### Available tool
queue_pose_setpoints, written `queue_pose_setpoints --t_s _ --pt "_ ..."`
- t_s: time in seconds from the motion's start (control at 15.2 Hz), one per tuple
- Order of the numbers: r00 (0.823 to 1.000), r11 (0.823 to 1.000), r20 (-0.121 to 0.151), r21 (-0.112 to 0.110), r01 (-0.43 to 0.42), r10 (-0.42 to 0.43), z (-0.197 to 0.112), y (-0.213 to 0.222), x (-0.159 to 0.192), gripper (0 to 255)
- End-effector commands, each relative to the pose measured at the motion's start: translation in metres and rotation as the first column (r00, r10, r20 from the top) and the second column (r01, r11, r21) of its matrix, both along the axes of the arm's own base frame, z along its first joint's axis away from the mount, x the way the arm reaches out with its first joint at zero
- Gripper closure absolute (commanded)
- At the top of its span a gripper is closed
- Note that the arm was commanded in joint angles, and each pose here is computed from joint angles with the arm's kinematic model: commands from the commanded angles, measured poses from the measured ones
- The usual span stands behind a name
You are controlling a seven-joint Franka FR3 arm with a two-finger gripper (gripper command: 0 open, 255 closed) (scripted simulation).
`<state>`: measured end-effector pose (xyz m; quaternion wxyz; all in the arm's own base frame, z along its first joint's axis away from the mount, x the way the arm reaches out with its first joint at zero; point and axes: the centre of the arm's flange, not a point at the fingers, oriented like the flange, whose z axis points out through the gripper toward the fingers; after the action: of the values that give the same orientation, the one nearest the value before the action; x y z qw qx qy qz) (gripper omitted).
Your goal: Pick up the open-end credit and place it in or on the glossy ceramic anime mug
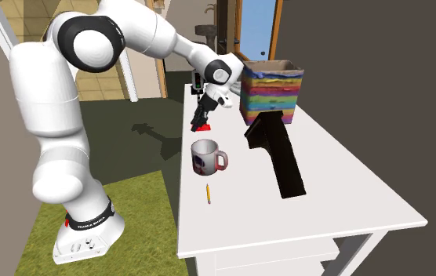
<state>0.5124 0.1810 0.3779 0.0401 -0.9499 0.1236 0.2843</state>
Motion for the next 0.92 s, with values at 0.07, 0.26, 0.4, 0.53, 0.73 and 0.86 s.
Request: queue_pose_setpoints --t_s 0.07,0.26,0.4,0.53,0.73,0.86 --pt "1.000 1.000 0.000 0.000 0.000 0.000 0.017 0.001 0.000 255" --pt "1.000 1.000 0.000 0.000 0.000 0.000 0.032 0.001 0.000 255" --pt "1.000 1.000 0.000 0.000 0.000 0.000 0.043 0.001 0.000 255" --pt "1.000 1.000 0.000 0.000 0.000 0.000 0.054 0.001 0.000 255" --pt "1.000 1.000 0.000 0.000 0.000 0.000 0.069 0.001 0.000 255" --pt "1.000 1.000 0.000 0.000 0.000 0.000 0.080 0.001 0.000 255"
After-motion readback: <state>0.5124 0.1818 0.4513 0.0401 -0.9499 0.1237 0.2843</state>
